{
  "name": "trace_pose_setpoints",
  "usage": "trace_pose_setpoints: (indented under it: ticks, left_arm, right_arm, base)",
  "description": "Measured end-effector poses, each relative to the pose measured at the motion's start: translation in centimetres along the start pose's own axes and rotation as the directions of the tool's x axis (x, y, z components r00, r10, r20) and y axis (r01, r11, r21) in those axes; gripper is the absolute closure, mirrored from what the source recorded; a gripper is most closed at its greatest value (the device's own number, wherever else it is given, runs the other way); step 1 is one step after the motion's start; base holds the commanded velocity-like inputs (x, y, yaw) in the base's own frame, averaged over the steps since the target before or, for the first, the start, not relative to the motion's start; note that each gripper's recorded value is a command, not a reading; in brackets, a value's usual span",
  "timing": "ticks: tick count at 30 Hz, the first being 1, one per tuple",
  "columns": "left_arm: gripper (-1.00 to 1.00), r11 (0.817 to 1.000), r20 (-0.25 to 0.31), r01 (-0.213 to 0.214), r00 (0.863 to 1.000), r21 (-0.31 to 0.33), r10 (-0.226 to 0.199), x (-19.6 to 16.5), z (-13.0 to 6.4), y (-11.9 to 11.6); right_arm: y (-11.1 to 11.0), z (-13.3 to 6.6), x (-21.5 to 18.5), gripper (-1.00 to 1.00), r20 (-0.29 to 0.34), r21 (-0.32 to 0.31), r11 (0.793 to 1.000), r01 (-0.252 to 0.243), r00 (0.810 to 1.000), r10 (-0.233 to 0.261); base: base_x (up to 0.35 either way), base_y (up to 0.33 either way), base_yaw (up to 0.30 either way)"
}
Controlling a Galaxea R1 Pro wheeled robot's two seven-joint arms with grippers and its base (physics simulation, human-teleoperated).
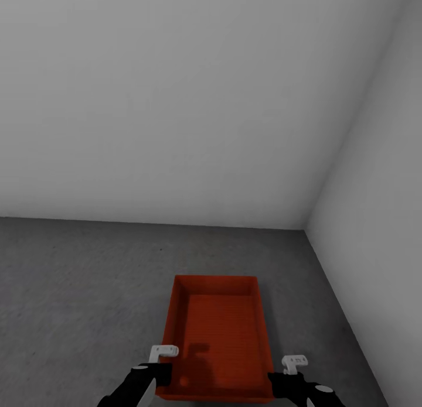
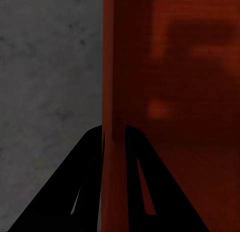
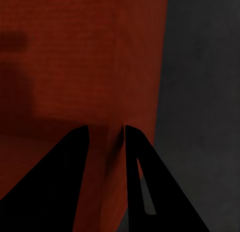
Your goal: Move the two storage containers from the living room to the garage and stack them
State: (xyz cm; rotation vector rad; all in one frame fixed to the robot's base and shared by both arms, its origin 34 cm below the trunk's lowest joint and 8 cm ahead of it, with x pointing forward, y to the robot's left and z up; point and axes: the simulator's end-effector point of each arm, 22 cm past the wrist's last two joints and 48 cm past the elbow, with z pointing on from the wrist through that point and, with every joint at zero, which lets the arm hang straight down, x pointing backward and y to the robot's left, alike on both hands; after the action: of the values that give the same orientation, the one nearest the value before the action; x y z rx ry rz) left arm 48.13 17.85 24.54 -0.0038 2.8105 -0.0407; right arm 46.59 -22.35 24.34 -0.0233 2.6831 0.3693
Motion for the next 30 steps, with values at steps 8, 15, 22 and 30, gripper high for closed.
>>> trace_pose_setpoints:
  ticks: [8, 15, 22, 30]
  left_arm:
    - [1.0, 1.0, 0.001, 0.0, 1.0, 0.0, 0.0, 0.0, 0.0, 0.0]
    - [1.0, 1.0, 0.001, 0.0, 1.0, 0.0, 0.0, 0.6, 1.0, 0.0]
    - [1.0, 1.0, 0.001, 0.0, 1.0, 0.0, 0.0, 1.0, 1.5, 0.1]
    - [1.0, 1.0, 0.002, 0.0, 1.0, 0.0, 0.0, 0.9, 1.5, 0.0]
  right_arm:
    - [0.0, 0.0, 0.0, 1.0, 0.001, 0.0, 1.0, 0.0, 1.0, 0.0]
    - [-0.3, 0.8, 0.7, 1.0, 0.001, 0.0, 1.0, 0.0, 1.0, 0.0]
    - [-0.4, 1.4, 1.1, 1.0, 0.001, 0.0, 1.0, 0.0, 1.0, 0.0]
    - [-0.4, 1.4, 1.1, 1.0, 0.002, 0.0, 1.0, 0.001, 1.0, -0.001]
  base:
    - [0.0, 0.0, 0.0]
    - [0.0, 0.0, 0.0]
    - [0.0, 0.0, 0.0]
    - [0.0, 0.0, 0.0]
